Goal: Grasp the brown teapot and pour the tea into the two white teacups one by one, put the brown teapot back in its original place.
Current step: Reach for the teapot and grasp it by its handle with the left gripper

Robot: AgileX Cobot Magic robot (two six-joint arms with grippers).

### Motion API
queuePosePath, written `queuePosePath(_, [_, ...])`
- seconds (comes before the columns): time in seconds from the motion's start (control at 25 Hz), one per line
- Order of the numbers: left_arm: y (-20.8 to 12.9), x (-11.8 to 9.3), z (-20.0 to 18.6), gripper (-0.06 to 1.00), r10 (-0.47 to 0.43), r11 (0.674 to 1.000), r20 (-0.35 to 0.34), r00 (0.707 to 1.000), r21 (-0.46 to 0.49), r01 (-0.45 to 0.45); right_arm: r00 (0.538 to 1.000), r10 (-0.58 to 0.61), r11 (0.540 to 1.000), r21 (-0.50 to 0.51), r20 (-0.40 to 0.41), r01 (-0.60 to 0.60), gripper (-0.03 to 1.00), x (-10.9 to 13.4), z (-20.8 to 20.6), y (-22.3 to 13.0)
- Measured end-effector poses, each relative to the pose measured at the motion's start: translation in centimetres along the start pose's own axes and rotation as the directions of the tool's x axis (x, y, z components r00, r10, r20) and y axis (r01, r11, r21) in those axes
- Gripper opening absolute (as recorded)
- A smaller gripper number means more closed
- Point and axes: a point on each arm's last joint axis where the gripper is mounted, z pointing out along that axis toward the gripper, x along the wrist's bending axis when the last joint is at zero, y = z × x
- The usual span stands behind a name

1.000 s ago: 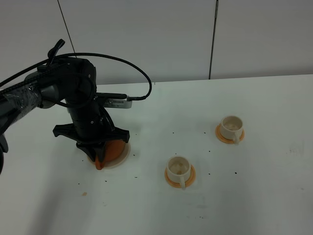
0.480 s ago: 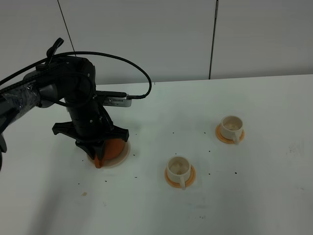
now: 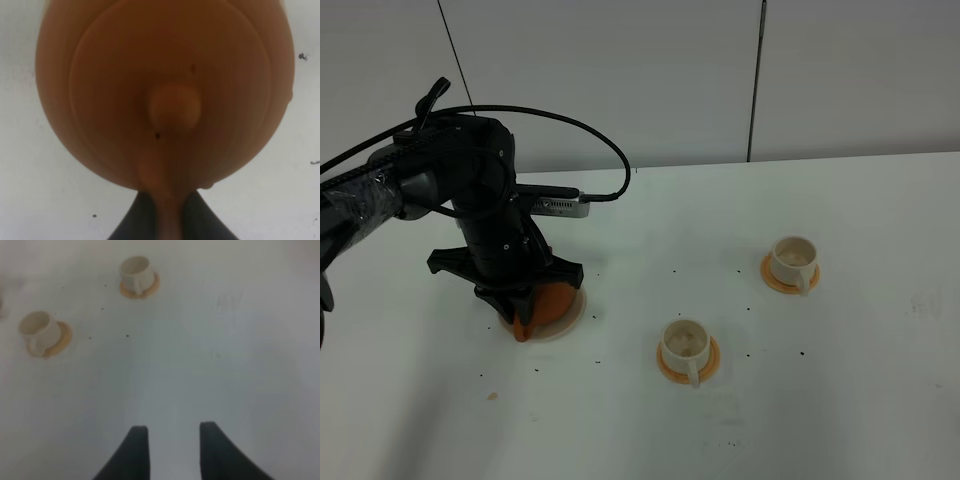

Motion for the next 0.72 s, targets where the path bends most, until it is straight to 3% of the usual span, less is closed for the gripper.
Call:
queuePosePath(0.44, [0.0,0.1,-1.5,0.18,0.005,0.998,0.001,1.0,-0.061,-0.005,1.0,0.0,1.0,0.0,0.0,0.0,0.24,0.0,0.0,0.0])
queuePosePath(0.72, [0.0,0.2,-2.7,0.18,0.165,0.979,-0.014,0.986,-0.118,-0.166,1.0,0.0,1.0,0.0,0.0,0.0,0.24,0.0,0.0,0.0])
